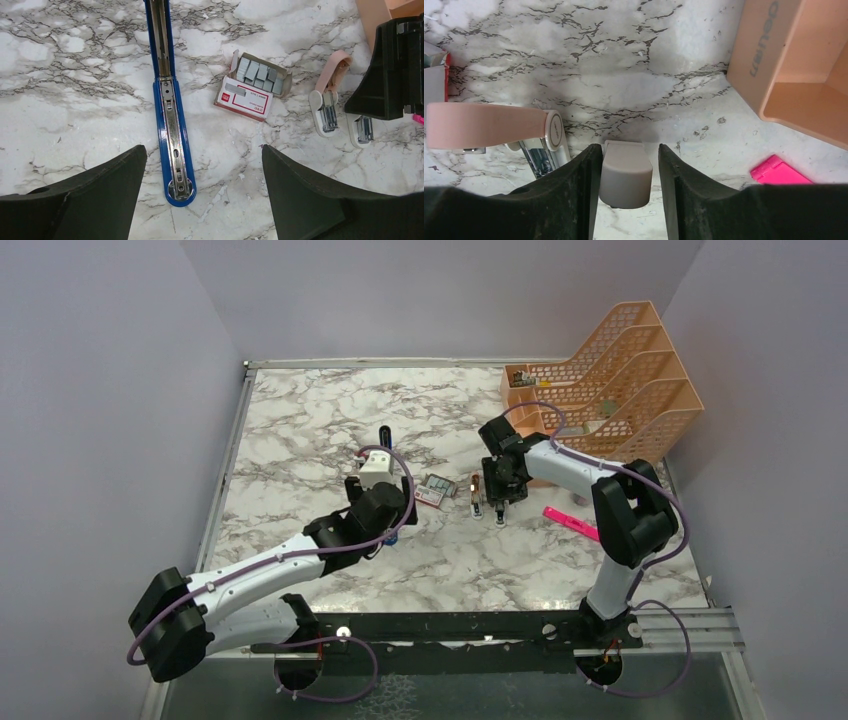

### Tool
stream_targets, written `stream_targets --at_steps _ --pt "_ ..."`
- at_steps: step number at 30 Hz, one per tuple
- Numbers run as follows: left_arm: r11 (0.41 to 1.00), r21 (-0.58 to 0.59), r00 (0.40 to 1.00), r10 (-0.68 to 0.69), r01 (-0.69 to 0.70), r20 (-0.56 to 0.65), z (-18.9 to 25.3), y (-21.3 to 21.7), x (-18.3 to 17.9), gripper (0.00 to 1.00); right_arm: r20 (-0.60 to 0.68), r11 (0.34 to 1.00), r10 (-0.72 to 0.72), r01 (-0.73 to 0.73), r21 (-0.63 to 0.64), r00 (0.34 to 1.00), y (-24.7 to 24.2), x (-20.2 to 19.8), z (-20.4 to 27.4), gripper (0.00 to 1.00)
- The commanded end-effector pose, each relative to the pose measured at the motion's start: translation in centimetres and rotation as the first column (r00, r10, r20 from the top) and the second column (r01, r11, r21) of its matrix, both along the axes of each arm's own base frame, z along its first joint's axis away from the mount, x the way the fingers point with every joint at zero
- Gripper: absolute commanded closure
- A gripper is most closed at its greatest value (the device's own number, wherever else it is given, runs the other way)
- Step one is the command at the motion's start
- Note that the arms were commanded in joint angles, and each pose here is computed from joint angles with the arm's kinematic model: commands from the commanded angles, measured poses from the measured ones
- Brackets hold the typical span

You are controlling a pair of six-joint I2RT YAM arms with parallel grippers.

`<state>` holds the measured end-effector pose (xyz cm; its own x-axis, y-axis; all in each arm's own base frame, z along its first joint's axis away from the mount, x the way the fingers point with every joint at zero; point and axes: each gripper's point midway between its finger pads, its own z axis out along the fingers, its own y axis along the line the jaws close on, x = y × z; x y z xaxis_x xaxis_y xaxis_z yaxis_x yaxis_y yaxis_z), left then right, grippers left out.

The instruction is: Load the staples into the stapler

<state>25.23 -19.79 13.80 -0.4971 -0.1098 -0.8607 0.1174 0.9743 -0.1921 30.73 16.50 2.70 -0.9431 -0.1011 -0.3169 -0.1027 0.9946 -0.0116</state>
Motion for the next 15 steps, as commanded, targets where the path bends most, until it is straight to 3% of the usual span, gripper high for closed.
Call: stream_targets --at_steps 1,8,15 --pt "1.000 -0.012 1.000 0.018 -0.018 0.004 0.7 0.6 0.0 0.14 0.025 0.999 -0.020 0.021 -0.038 0.999 -0.9 0.6 1.2 0.48" --pt "1.000 -0.028 0.999 0.008 -0.007 0.040 3.0 1.0 -0.1 0.14 0.176 1.000 -0.029 0.027 0.015 0.984 -0.4 2.8 6.6 0.42" --pt "0.998 -0.050 0.996 0.049 -0.045 0.071 4.8 1.6 0.4 0.14 0.339 0.992 0.063 -0.095 0.078 0.939 2.8 7.0 11.1 0.55"
